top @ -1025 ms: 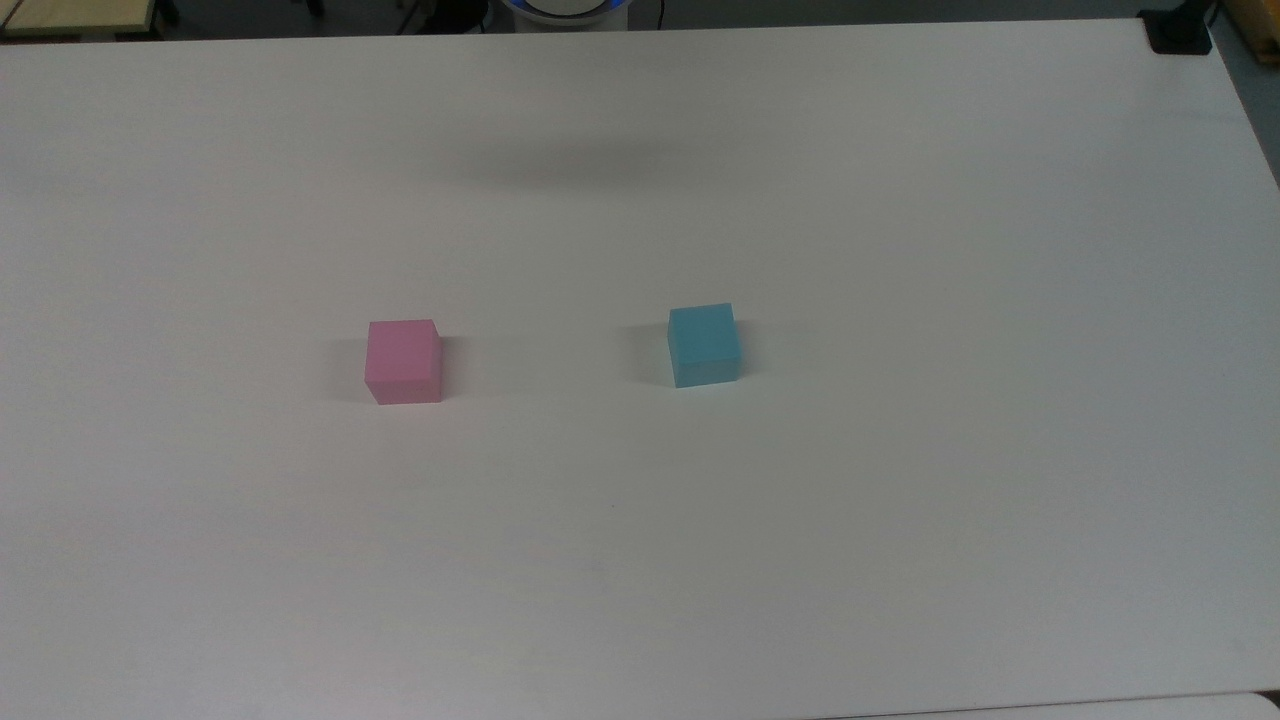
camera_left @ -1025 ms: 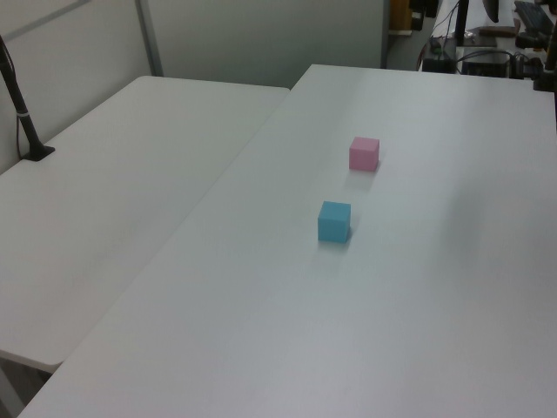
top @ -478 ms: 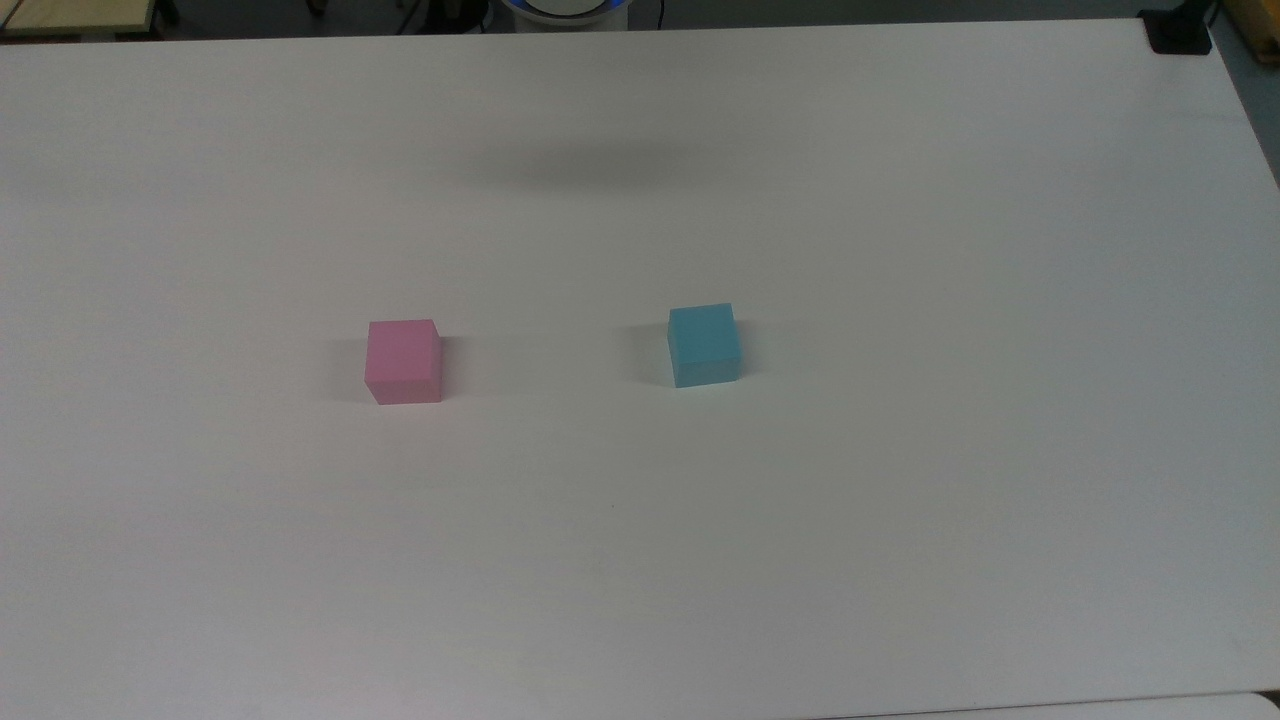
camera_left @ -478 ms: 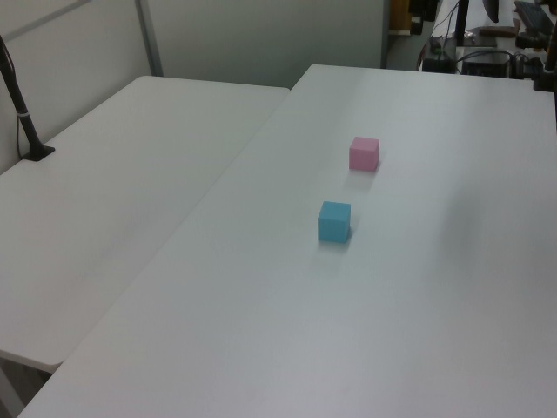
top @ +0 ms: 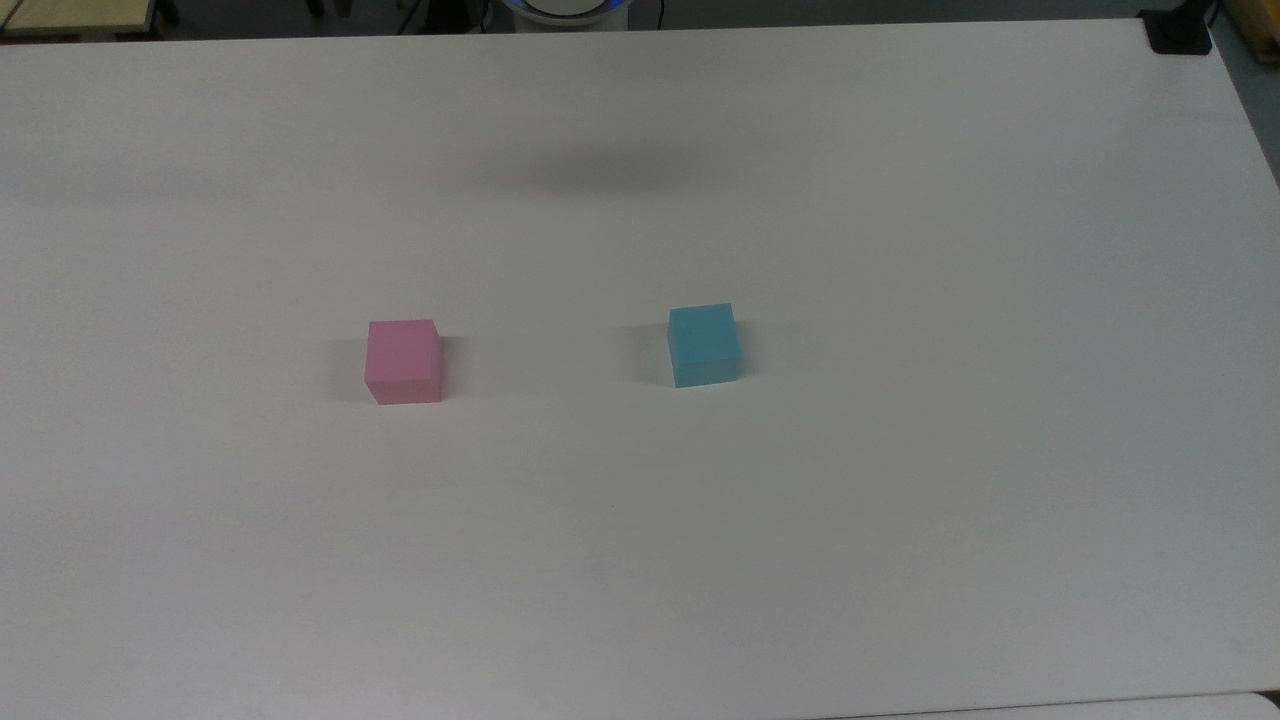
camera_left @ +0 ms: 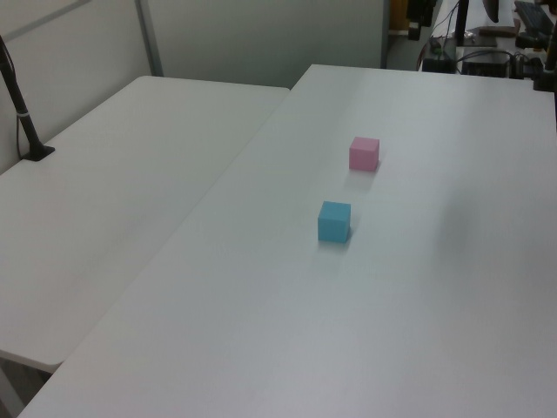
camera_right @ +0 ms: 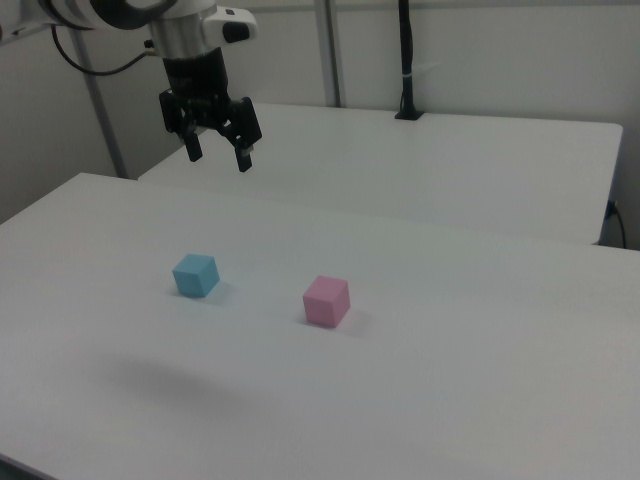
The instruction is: Put blue cube on pink cube
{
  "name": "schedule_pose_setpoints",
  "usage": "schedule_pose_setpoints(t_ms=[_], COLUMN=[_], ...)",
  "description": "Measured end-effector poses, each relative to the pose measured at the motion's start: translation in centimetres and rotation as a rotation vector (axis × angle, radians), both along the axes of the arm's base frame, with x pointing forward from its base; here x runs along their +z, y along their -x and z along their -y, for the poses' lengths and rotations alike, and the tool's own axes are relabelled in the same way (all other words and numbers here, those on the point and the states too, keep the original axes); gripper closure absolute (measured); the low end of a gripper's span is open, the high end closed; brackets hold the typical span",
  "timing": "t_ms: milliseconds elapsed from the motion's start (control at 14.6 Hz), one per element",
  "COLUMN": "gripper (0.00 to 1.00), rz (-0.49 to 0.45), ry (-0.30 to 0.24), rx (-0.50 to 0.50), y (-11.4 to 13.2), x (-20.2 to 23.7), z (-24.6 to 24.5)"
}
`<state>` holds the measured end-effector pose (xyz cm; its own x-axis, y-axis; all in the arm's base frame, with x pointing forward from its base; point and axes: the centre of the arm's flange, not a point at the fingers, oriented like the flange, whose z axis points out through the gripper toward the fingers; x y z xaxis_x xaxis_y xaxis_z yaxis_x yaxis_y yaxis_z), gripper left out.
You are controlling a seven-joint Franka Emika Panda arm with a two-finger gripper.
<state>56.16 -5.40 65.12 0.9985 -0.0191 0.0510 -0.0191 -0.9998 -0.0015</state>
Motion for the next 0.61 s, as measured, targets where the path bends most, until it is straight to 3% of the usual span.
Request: schedule_pose_setpoints(t_ms=[342,615], gripper=[0.0,0.0], rz=[0.006,0.054], ry=[-0.009,-0.042], rx=[0.053,0.036], y=[-0.7,-2.4], x=[-1.2,-3.9], z=[-2.8,-5.7])
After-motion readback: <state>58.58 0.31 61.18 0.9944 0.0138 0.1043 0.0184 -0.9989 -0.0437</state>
